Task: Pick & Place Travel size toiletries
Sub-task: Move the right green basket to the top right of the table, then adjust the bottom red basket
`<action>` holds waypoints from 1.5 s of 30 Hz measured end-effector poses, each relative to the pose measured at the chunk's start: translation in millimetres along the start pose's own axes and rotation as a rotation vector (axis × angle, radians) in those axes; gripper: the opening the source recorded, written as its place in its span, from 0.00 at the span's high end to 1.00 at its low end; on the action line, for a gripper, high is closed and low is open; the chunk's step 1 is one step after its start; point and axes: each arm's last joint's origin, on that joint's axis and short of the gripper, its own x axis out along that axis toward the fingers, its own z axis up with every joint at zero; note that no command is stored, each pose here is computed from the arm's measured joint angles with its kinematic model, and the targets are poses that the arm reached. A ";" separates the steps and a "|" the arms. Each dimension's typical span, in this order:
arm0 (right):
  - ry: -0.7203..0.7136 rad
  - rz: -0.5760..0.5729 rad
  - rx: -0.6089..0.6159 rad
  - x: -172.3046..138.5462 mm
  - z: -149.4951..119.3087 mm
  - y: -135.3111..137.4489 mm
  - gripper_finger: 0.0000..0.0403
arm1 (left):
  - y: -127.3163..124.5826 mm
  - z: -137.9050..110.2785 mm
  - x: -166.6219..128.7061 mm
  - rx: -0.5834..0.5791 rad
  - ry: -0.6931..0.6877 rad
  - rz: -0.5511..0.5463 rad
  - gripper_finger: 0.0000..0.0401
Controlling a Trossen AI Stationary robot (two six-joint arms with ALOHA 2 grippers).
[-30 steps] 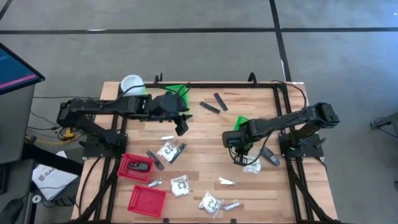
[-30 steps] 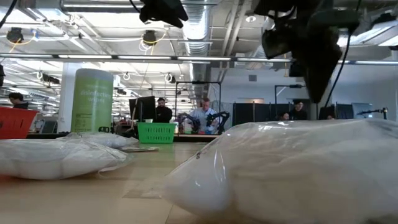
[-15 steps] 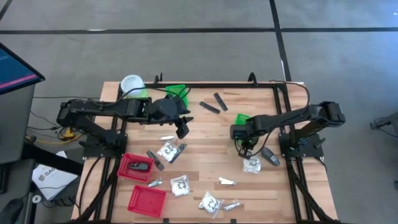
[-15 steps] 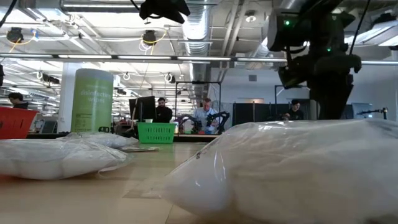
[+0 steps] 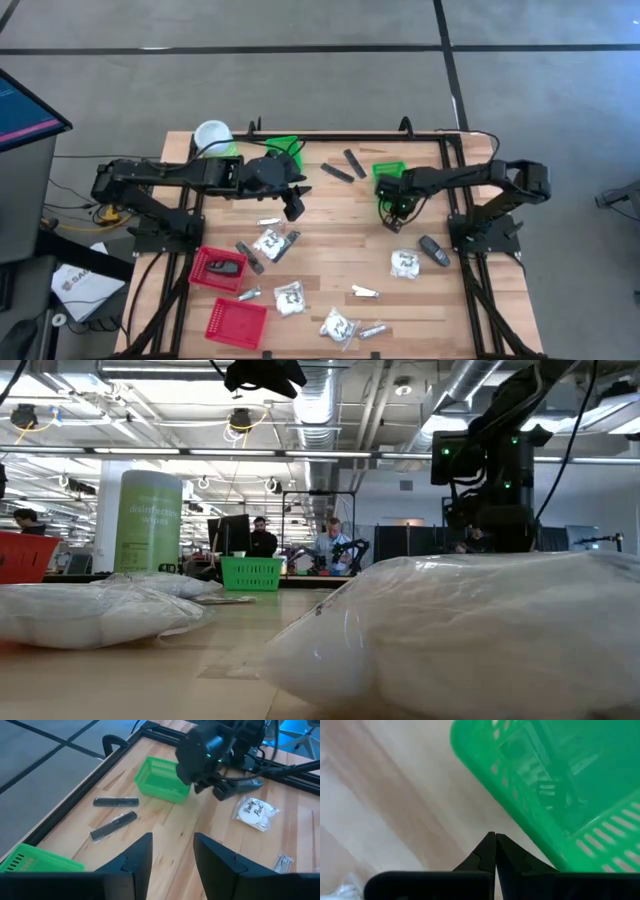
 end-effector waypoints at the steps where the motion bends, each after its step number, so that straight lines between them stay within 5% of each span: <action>1: -0.020 0.004 0.013 -0.2 3.2 -3.5 1.00 | 0.0 0.0 0.0 0.000 0.000 0.000 0.66; 11: -0.102 0.025 0.130 -2.1 18.5 -39.3 1.00 | 0.0 -0.1 0.1 0.000 0.001 0.002 0.66; 21: -0.282 0.040 0.124 -24.2 49.6 -50.5 1.00 | 0.1 -0.3 0.1 -0.001 0.002 0.004 0.66; 27: -0.218 0.026 0.113 -15.0 63.5 -55.3 1.00 | 0.0 -0.3 0.1 -0.001 0.002 0.004 0.66; 36: -0.263 0.051 0.011 -38.0 60.9 -32.9 1.00 | -9.8 -6.9 -2.8 0.004 0.075 -0.125 0.67; 45: -0.479 0.133 0.006 -106.8 20.2 4.7 1.00 | -68.1 -43.5 18.4 0.043 0.247 -0.230 0.87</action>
